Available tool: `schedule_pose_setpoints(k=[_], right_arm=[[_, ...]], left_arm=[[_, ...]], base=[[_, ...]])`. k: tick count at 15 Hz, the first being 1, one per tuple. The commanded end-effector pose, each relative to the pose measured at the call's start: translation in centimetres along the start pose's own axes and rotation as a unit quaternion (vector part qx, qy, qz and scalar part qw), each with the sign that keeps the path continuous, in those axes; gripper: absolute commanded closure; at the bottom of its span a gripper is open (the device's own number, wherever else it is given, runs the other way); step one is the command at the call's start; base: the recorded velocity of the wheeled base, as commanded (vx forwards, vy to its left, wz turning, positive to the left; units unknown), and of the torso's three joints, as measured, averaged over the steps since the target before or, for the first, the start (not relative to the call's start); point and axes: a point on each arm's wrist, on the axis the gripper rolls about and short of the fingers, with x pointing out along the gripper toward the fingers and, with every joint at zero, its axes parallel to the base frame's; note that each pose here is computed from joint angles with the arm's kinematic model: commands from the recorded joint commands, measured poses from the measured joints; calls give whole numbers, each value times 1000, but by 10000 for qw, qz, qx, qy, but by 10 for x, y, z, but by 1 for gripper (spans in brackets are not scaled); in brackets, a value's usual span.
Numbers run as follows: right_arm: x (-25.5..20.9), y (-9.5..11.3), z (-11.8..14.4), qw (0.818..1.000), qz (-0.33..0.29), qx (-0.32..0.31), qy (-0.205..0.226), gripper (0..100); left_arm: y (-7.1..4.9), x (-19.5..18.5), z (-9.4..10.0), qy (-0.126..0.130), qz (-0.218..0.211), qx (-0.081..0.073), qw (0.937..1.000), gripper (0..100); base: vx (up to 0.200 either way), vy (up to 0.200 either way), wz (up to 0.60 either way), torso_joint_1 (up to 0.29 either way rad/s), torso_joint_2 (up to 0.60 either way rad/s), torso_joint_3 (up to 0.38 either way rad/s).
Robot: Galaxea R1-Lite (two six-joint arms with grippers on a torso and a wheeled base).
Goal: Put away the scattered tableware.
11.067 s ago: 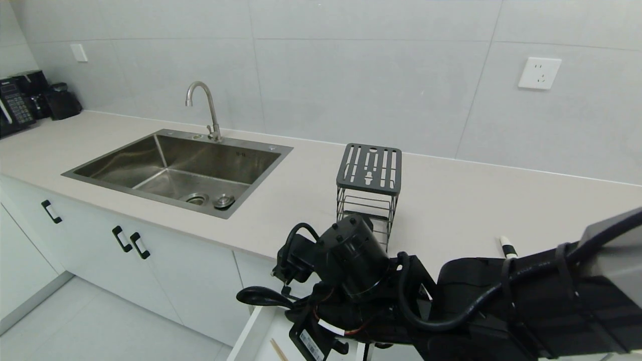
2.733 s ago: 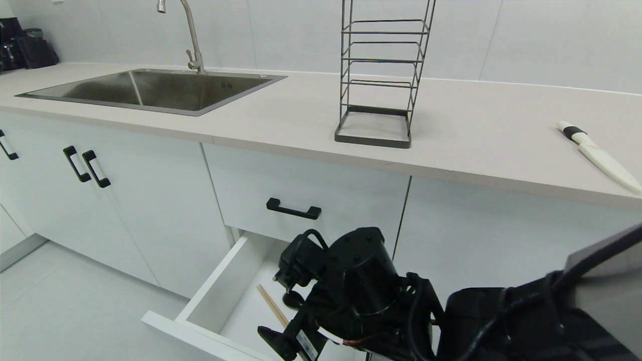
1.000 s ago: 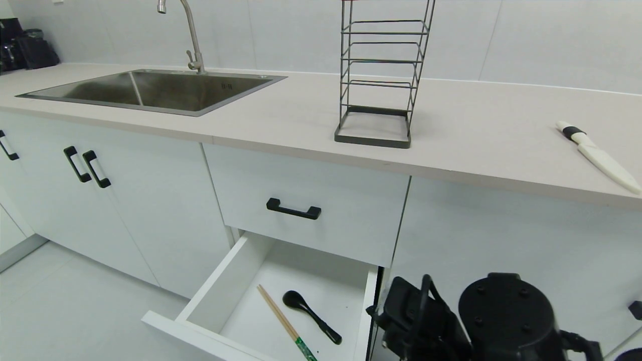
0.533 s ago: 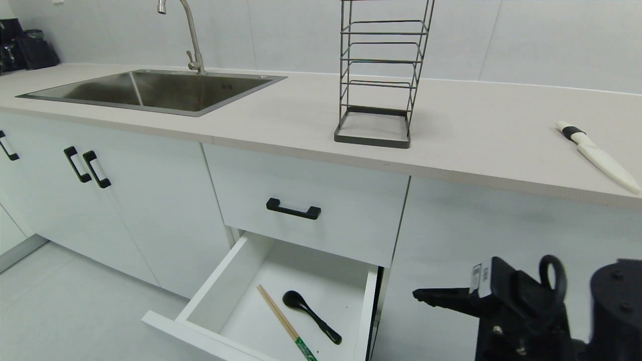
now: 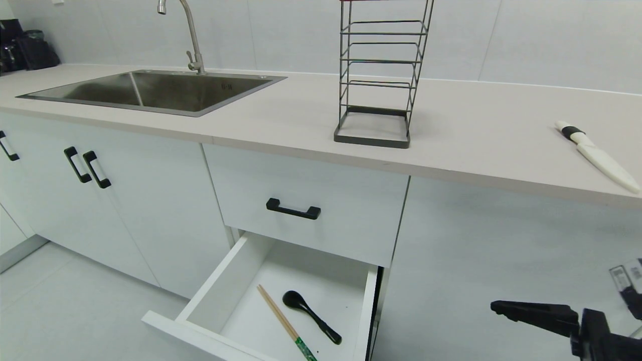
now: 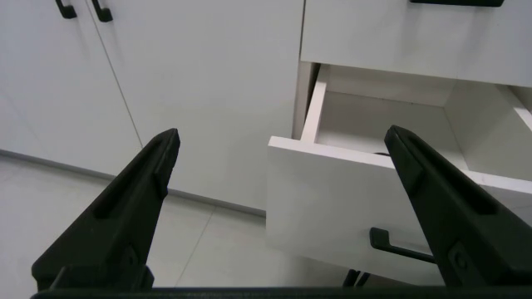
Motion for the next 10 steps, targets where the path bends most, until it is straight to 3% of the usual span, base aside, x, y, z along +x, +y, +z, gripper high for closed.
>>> schedule_pose_setpoints(k=[1, 4, 7, 10], right_arm=[[-20, 2, -7, 9995, 31, 6, -323, 0], [-33, 1, -17, 9981, -60, -330, -519, 0], [-58, 1, -31, 9863, -644, -1161, -980, 0], [-94, 12, -27, 9477, -1958, -1597, -1949, 0]], left_arm=[[0, 0, 0, 6, 0, -1, 10000, 0], [0, 0, 0, 6, 0, -1, 10000, 0], [0, 0, 0, 6, 0, -1, 10000, 0], [0, 0, 0, 6, -7, -1, 10000, 0]], base=[[0, 0, 0, 0, 0, 0], [0, 0, 0, 0, 0, 0], [0, 0, 0, 0, 0, 0], [0, 0, 0, 0, 0, 0]])
